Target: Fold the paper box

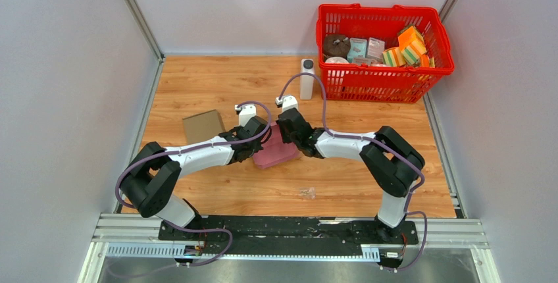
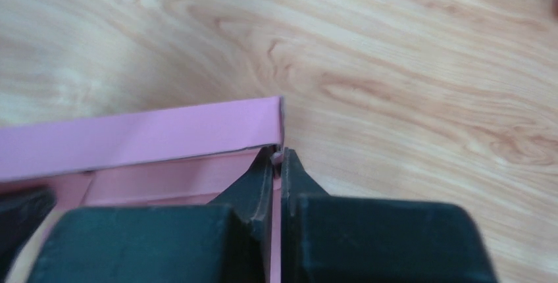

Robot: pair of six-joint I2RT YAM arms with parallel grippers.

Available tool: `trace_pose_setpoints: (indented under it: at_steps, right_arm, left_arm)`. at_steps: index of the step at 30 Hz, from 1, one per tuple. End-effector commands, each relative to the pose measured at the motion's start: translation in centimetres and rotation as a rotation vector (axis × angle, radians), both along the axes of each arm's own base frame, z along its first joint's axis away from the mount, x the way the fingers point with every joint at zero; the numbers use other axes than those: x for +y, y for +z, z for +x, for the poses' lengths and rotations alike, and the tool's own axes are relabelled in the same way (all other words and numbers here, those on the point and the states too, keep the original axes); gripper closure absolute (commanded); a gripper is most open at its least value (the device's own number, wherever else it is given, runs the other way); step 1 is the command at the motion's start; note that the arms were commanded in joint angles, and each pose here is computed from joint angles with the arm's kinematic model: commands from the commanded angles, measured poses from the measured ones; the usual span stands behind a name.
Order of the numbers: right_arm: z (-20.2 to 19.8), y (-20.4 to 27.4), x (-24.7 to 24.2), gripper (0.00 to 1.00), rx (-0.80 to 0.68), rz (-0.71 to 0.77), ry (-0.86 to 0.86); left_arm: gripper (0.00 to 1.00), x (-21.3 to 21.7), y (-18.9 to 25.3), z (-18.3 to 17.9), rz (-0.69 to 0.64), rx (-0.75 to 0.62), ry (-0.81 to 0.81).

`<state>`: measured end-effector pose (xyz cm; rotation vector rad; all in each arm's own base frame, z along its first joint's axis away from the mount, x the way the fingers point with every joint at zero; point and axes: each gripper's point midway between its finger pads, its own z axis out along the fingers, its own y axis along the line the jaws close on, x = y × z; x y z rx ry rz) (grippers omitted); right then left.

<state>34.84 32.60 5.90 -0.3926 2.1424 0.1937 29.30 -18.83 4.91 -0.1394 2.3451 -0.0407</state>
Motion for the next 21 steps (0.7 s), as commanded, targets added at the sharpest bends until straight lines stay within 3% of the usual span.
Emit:
trace_pose_setpoints:
  at_steps: [1, 5, 6, 7, 14, 16, 17, 19, 20, 21]
  right_arm:
    - [0.2, -0.3, -3.1, 1.00, -0.101, -0.231, -0.254]
    - [-0.3, -1.1, -3.6, 1.00, -0.120, -0.232, -0.243]
    - [-0.7, -1.4, -2.9, 1.00, -0.113, -0.239, -0.159]
    - [-0.3, -0.2, -1.5, 1.00, -0.163, -0.160, -0.128]
    - [-1.7, 1.6, -0.4, 0.98, -0.116, 0.054, 0.011]
    - [-3.0, 2.4, -0.1, 0.88, -0.053, 0.149, 0.075]
    - [-2.7, 2.7, -0.7, 0.73, -0.034, 0.165, 0.074]
    - [-4.3, 3.6, -0.6, 0.57, 0.055, 0.209, 0.147]
    - [-4.7, 3.8, -1.0, 0.40, 0.073, 0.217, 0.166]
    - [-5.9, 5.1, -0.7, 0.34, 0.096, 0.264, 0.226]
  left_arm:
    - [1.00, 0.3, 0.3, -0.9, -0.017, 0.018, 0.014]
    - [1.00, 0.1, 0.5, -0.8, -0.039, 0.002, 0.014]
    - [1.00, 0.1, 0.3, -0.9, -0.036, 0.004, 0.009]
    - [1.00, 0.1, 0.3, -0.8, -0.037, 0.005, 0.009]
    - [1.00, 0.7, -0.1, -0.9, -0.027, 0.015, 0.021]
    - [1.00, 0.9, -0.2, -0.9, -0.034, 0.019, 0.023]
    - [1.00, 1.1, -0.3, -0.8, -0.038, 0.021, 0.032]
    - [1.00, 1.4, -0.6, -1.0, -0.033, 0.031, 0.036]
    - [1.00, 1.5, -0.6, -0.9, -0.036, 0.034, 0.041]
    - [1.00, 1.5, -0.7, -1.0, -0.038, 0.041, 0.037]
